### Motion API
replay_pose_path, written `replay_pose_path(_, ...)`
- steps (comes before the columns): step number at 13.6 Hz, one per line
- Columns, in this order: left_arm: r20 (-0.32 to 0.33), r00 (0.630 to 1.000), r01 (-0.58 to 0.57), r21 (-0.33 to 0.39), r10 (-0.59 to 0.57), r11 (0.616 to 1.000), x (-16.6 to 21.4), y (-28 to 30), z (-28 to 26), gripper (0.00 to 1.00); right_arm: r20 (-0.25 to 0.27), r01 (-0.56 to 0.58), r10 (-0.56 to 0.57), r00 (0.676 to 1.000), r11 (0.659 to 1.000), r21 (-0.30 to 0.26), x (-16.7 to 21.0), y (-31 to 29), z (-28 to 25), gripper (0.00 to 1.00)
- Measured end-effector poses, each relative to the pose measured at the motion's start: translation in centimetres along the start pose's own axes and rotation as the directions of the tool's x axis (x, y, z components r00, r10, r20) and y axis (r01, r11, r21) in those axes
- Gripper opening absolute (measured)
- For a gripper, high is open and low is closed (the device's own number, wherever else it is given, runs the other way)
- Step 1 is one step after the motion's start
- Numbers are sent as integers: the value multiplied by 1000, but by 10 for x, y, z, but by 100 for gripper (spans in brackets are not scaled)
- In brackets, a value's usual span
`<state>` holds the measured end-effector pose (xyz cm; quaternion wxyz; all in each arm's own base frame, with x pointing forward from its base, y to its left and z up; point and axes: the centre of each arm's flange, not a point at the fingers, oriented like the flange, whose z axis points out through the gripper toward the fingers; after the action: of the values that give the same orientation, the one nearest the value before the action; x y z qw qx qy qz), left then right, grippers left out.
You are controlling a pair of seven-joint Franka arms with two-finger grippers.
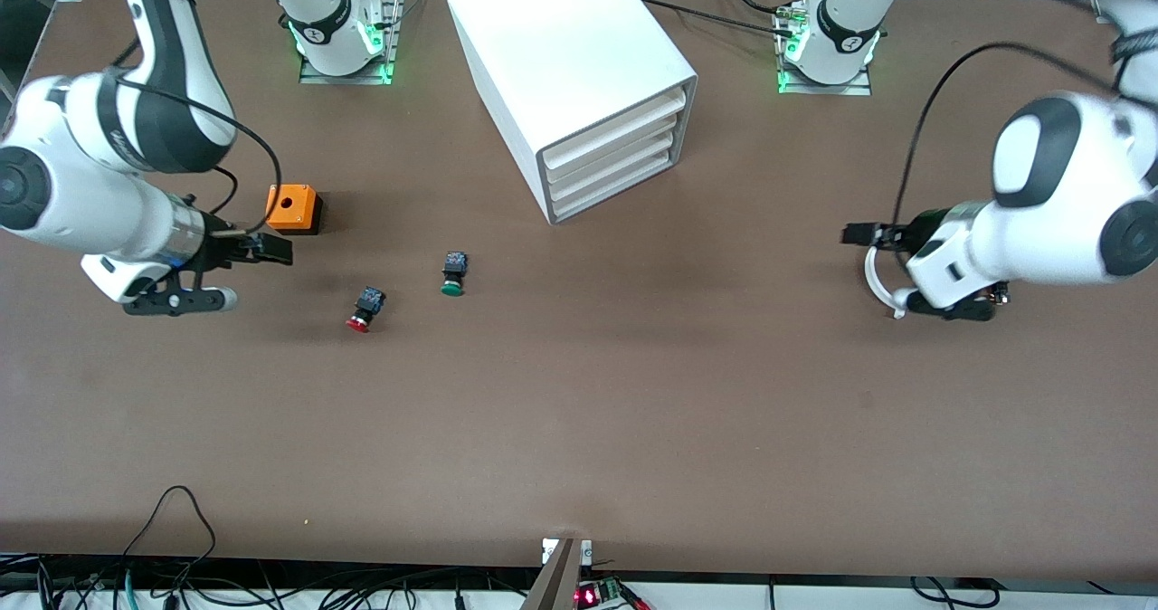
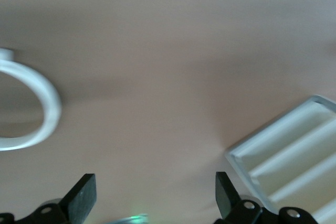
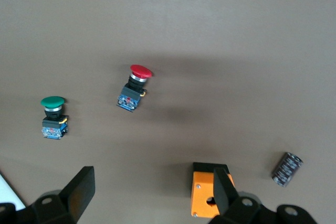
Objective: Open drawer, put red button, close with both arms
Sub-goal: 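Grasp the red button with the right gripper while the left gripper grips the drawer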
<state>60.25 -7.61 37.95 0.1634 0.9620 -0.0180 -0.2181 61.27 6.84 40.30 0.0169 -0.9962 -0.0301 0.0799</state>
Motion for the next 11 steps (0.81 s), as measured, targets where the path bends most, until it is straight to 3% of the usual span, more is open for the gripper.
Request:
replay_pose_path(4,161,987,47,-307,3,951,12,17,95,100,-9,-33,33,999,999,-9,10,-25,21,100)
replay_pose_path(8,239,955,-37,-487,174,872,-4,63,173,100,-25,-99,99,995,995,-8,26,-29,67,100)
replay_pose_path(11,250,928,-93,-562,275,822,-11,78,215,100,-27,-197,197,980,980,-3,27,-38,99,100)
